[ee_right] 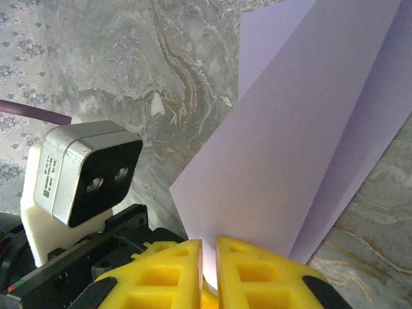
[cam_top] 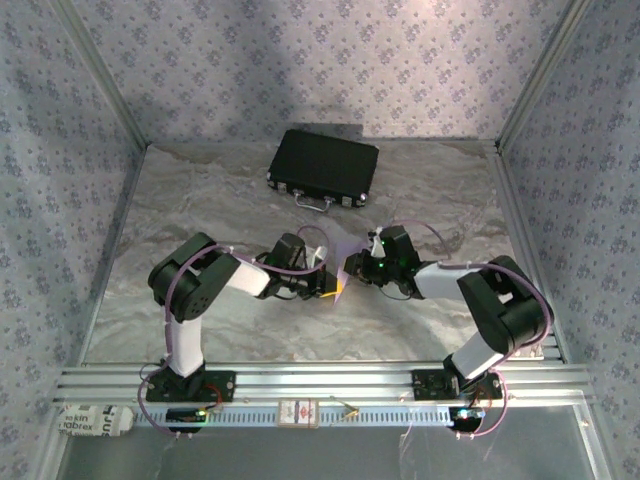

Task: Fold a paper plane with a square sheet of paper (pick it up from the middle)
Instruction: Fold the wing for the fifth time at the center of the table.

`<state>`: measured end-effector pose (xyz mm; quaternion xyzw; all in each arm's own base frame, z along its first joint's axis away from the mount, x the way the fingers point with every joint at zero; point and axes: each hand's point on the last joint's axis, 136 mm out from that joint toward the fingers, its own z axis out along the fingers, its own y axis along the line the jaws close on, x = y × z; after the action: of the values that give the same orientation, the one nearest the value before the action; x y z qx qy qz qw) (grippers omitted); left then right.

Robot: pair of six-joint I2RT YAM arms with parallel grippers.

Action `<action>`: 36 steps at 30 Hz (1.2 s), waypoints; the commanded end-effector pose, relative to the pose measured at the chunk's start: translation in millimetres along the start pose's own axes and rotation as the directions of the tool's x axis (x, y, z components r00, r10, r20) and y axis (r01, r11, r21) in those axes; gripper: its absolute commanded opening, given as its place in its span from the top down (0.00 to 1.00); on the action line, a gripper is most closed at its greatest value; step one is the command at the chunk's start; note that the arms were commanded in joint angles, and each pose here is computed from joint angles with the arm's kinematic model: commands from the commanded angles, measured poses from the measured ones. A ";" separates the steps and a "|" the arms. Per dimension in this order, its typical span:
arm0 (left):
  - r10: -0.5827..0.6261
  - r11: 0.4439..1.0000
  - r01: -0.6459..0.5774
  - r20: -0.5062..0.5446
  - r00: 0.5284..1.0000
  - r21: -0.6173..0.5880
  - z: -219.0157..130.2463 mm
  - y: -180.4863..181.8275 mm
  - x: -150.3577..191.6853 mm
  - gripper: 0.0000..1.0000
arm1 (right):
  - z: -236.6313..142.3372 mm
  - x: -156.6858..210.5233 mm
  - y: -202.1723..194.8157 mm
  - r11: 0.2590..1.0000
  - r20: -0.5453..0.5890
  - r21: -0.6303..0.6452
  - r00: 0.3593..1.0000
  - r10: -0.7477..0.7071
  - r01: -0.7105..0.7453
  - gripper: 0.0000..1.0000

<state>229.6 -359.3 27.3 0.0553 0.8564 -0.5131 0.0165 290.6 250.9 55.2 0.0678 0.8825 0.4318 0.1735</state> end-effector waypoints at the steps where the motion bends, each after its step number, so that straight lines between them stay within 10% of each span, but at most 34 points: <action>1: -0.054 0.998 0.053 -0.058 0.997 -0.022 7.7 17.4 19.8 1.00 | 4.5 -10.1 10.3 0.999 0.010 -0.032 1.000 -0.014 0.014 0.86; 36: -0.200 0.977 0.196 -0.037 0.979 -0.086 2.5 46.7 20.0 1.00 | 21.1 -17.2 -16.5 0.999 -0.027 0.020 0.999 0.038 -0.037 0.86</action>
<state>232.0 -356.4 26.0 0.0226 0.8472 -0.5307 -0.0007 311.0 252.5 37.1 0.0805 0.8845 0.4323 0.1560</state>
